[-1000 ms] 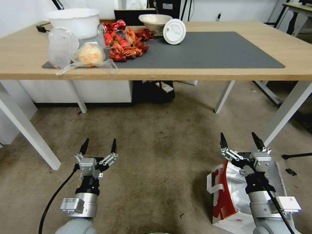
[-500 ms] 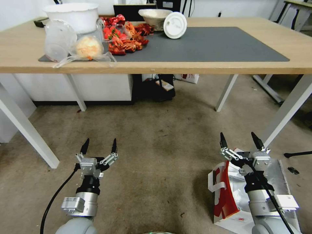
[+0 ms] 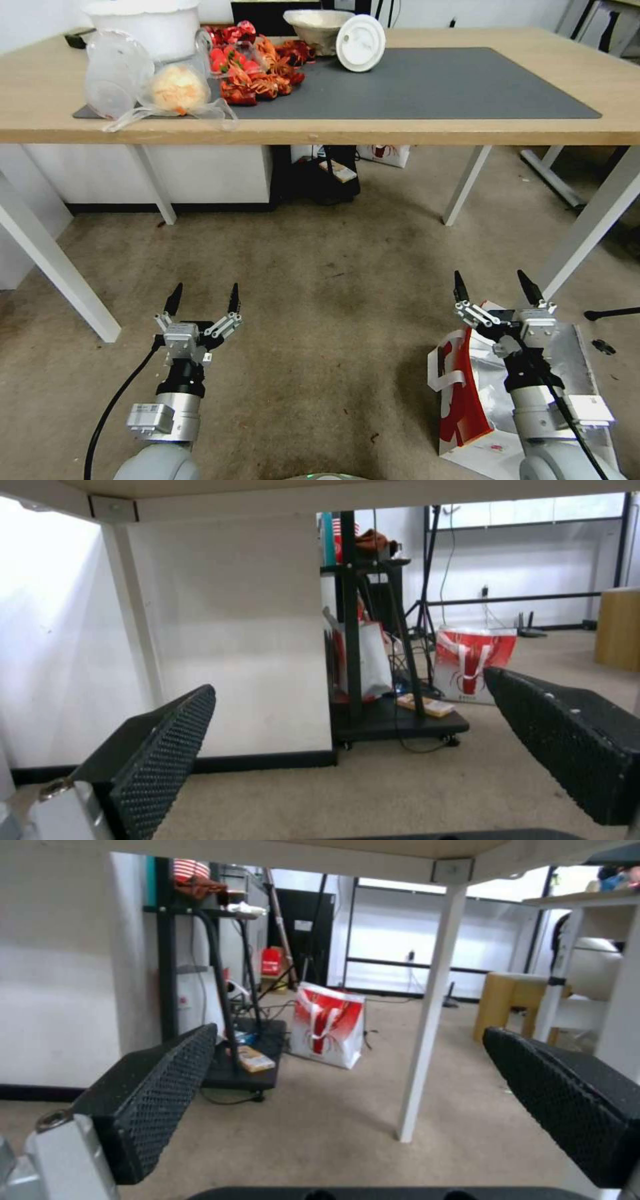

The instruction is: Pick up the food delivery bag from the floor and place it on the table.

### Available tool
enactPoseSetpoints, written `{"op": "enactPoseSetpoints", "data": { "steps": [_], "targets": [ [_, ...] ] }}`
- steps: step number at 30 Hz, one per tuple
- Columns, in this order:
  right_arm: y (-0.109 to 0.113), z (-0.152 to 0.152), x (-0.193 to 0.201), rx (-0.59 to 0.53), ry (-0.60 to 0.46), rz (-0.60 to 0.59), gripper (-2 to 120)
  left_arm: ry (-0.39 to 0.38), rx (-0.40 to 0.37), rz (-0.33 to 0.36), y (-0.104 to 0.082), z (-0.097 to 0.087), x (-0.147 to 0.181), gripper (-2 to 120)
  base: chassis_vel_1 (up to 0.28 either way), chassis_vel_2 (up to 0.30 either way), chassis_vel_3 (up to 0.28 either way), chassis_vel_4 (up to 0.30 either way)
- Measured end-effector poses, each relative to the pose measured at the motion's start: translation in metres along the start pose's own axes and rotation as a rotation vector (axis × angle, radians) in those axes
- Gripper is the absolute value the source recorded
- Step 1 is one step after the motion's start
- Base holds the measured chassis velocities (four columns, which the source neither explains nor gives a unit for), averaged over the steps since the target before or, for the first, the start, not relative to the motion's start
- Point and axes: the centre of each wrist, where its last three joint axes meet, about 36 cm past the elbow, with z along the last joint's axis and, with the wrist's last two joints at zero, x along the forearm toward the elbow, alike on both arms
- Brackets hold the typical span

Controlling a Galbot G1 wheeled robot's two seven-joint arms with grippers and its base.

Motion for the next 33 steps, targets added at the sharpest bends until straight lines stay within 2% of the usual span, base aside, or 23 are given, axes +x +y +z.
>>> {"op": "enactPoseSetpoints", "data": {
  "steps": [8, 10, 11, 14, 15, 19, 27, 33],
  "targets": [
    [-0.028, 0.006, -0.001, 0.061, 0.033, 0.064, 100, 0.010, 0.004, 0.019, -0.001, 0.001, 0.004, 100, 0.000, 0.000, 0.000, 0.000],
    [-0.048, 0.016, 0.001, 0.106, 0.064, 0.108, 100, 0.012, 0.000, 0.025, -0.001, 0.000, 0.005, 100, 0.000, 0.000, 0.000, 0.000],
    [-0.048, 0.016, 0.001, 0.106, 0.064, 0.108, 100, 0.012, 0.000, 0.025, -0.001, 0.000, 0.005, 100, 0.000, 0.000, 0.000, 0.000],
    [-0.080, 0.030, 0.007, 0.152, 0.111, 0.156, 100, 0.024, -0.008, 0.031, 0.001, 0.001, 0.006, 99, 0.000, 0.000, 0.000, 0.000],
    [-0.080, 0.030, 0.007, 0.152, 0.111, 0.156, 100, 0.024, -0.008, 0.031, 0.001, 0.001, 0.006, 99, 0.000, 0.000, 0.000, 0.000],
    [-0.116, 0.045, 0.010, 0.188, 0.149, 0.179, 100, 0.050, -0.008, 0.032, 0.000, 0.009, 0.006, 99, 0.000, 0.000, 0.000, 0.000],
    [-0.145, 0.063, 0.005, 0.270, 0.202, 0.203, 100, 0.058, -0.013, 0.034, -0.001, 0.011, 0.006, 99, 0.000, 0.000, 0.000, 0.000],
    [-0.161, 0.079, -0.001, 0.281, 0.244, 0.202, 100, 0.063, -0.016, 0.030, -0.002, 0.013, 0.007, 99, 0.000, 0.000, 0.000, 0.000]
  ]
}}
